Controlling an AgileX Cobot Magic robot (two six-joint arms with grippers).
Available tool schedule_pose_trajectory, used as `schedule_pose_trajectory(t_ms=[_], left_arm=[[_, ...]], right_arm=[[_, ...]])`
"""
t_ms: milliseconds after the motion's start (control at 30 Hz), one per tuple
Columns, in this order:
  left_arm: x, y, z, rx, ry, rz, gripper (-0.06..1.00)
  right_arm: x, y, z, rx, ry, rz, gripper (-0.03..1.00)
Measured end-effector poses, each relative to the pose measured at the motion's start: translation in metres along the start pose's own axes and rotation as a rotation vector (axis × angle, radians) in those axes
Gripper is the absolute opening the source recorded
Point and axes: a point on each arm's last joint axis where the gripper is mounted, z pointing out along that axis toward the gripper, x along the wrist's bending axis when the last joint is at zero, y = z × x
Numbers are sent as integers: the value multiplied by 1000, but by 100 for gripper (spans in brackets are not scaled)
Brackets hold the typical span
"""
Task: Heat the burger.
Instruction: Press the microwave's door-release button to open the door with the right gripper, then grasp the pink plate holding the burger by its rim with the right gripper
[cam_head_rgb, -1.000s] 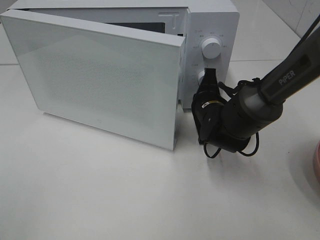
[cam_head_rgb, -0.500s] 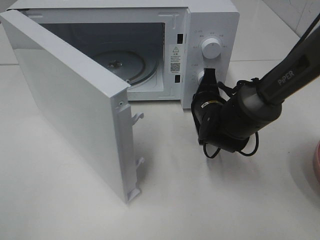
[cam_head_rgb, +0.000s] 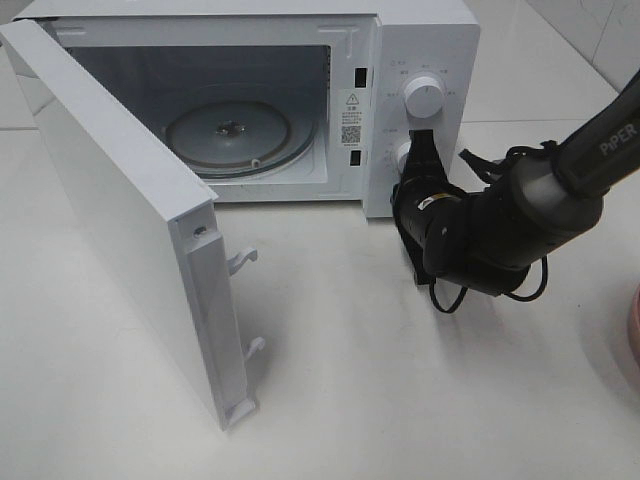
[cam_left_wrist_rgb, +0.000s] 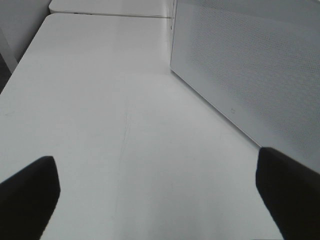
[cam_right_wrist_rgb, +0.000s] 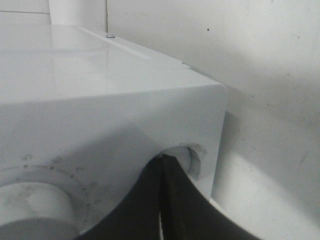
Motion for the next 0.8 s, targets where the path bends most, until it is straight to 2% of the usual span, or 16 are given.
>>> schedule_pose_trajectory(t_ms=[400,567,800], left_arm=[[0,0,0,0,0,0,99],[0,0,0,0,0,0,99],[0,0,0,0,0,0,99]], right_arm=[[4,3,-16,46,-36,-116,1],[1,2,-25,109,-108,-225,1],[6,8,-46,158,-116,-353,1]])
